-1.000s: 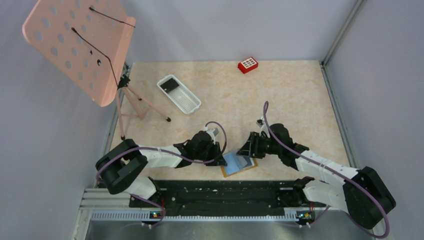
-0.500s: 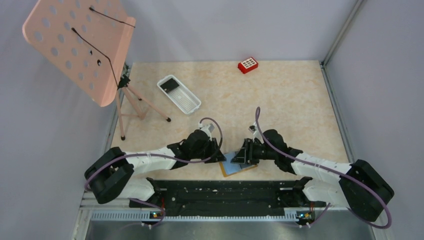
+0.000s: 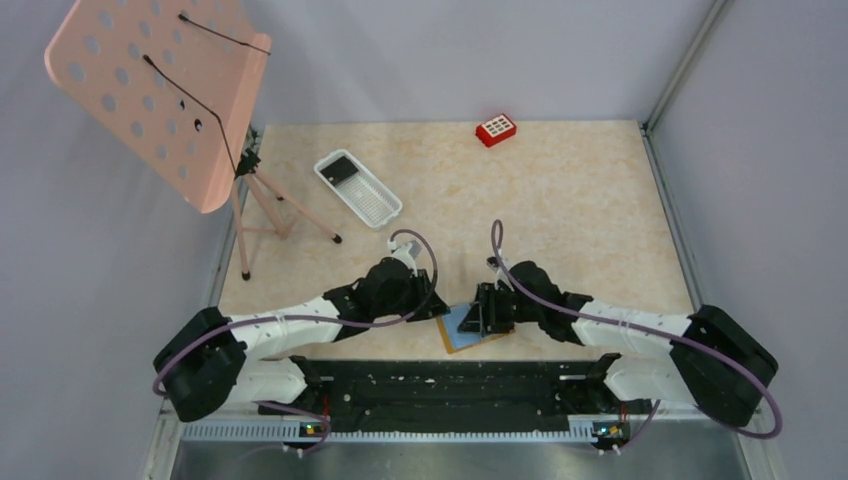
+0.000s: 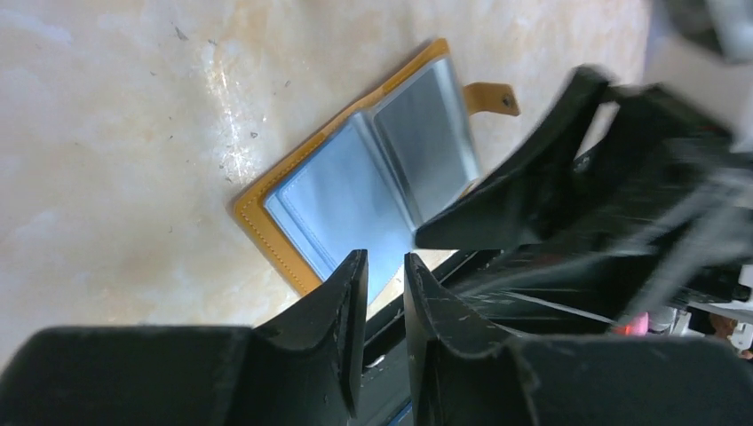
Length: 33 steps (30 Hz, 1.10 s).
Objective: Take the credit cards out of the card holder
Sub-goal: Remove the credit card from the card holder.
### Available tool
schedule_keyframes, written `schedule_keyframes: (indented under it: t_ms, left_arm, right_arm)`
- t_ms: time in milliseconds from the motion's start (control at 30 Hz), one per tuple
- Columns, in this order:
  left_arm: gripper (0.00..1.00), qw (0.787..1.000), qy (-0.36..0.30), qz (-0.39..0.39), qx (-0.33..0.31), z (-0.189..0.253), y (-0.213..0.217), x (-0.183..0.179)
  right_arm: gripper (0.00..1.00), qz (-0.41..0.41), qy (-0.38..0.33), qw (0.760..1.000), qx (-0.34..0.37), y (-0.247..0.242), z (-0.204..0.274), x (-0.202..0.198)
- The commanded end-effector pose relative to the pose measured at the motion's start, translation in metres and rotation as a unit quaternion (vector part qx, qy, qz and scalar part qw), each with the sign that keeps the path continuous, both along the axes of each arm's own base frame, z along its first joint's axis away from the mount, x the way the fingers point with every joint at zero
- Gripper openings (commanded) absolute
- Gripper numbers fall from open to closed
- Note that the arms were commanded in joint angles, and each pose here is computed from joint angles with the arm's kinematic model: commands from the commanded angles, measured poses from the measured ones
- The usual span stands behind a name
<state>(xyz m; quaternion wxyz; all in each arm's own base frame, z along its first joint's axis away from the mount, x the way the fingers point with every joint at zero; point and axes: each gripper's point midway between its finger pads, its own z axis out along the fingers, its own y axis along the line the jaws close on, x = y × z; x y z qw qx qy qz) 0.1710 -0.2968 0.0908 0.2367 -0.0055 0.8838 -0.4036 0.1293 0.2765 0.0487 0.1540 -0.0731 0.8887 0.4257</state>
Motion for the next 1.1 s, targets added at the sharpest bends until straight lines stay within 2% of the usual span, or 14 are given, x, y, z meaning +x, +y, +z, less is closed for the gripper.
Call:
schedule_keyframes:
  t_ms: [0,100,300,567,833,1067]
  left_arm:
    - [0.27,0.999,0.006,-0.047,-0.013,-0.004,-0.02,-0.005]
    - [0.25,0.998,0.024,-0.063,0.002,-0.021,-0.027,-0.009]
    - [0.24,0.996,0.045,-0.06,0.039,-0.05,-0.023,-0.012]
    - [0.23,0.996,0.047,-0.052,0.061,-0.057,-0.014,-0.012]
    - [0.23,0.996,0.048,-0.051,0.06,-0.057,-0.016,-0.011]
    - [0.23,0.996,0.05,-0.051,0.059,-0.058,-0.017,-0.011]
  right_arm:
    - [0.48,-0.018,-0.088,0.995,-0.035,-0.009,0.032,0.024]
    - [0.51,-0.041,-0.109,0.989,-0.086,-0.032,0.026,0.035]
    - [0.52,-0.066,-0.109,0.986,-0.105,-0.055,0.017,0.047]
    - [0.56,-0.091,-0.105,0.978,-0.156,-0.075,-0.003,0.058]
    - [0.57,-0.091,-0.094,0.976,-0.172,-0.078,-0.016,0.057]
    - [0.57,-0.075,-0.086,0.983,-0.145,-0.068,-0.014,0.052]
